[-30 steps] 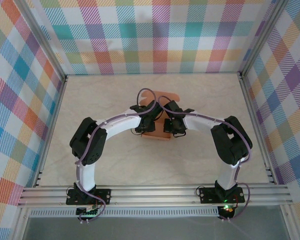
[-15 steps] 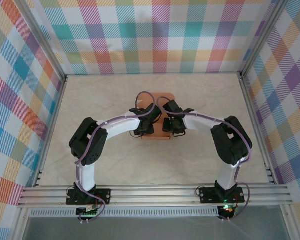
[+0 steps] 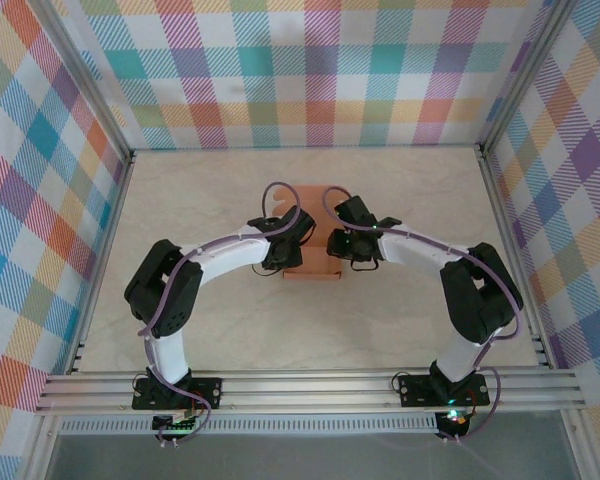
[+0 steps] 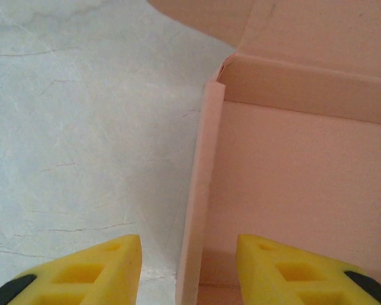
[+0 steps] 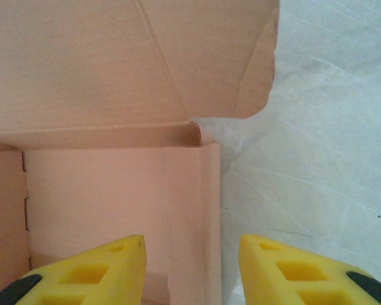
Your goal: Fold the paper box
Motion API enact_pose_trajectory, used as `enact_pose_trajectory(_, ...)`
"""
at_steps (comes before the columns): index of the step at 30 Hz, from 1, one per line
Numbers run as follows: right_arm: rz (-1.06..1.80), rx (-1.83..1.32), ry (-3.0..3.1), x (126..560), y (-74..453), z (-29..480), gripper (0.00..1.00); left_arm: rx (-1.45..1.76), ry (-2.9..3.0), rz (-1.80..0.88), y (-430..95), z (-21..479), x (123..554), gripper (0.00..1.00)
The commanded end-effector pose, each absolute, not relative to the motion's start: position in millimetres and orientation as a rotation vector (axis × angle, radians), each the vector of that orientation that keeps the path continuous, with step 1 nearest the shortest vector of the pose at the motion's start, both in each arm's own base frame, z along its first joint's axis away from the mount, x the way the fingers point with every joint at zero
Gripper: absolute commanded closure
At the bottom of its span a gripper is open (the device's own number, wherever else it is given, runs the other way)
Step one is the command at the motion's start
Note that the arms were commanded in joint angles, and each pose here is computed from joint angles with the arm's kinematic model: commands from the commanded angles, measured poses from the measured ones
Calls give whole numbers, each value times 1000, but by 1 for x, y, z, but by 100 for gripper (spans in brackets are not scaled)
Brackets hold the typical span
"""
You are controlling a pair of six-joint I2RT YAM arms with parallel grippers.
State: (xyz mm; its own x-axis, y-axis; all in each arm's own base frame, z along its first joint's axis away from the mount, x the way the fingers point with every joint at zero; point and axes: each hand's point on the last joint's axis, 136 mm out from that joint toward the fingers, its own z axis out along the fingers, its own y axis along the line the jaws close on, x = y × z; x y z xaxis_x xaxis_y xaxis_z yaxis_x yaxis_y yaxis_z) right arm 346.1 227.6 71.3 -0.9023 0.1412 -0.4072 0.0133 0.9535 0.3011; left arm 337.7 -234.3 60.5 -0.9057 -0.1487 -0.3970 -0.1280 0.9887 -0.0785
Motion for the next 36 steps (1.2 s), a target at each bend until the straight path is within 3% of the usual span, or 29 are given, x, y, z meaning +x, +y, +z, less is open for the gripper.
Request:
enact_pose_trajectory(1,459,73,2636,342,228,81,58,-242,2702,-138,-232,67,339,58)
enact_pose_trajectory(8,419,66,2680,339,223,70,64,-267,2733,-164,-230,57,341,67)
enact_pose_trajectory(14,365,61,2734,346,226,53,77,-273,2740,-215,-236,57,340,76)
enact_pose_trajectory(32,45,-21,2773,353,204,36,97,-285,2732,-363,-249,56,336,79)
enact_pose_trajectory(36,1,-49,2779,355,202,33,91,-282,2738,-363,-249,52,336,80)
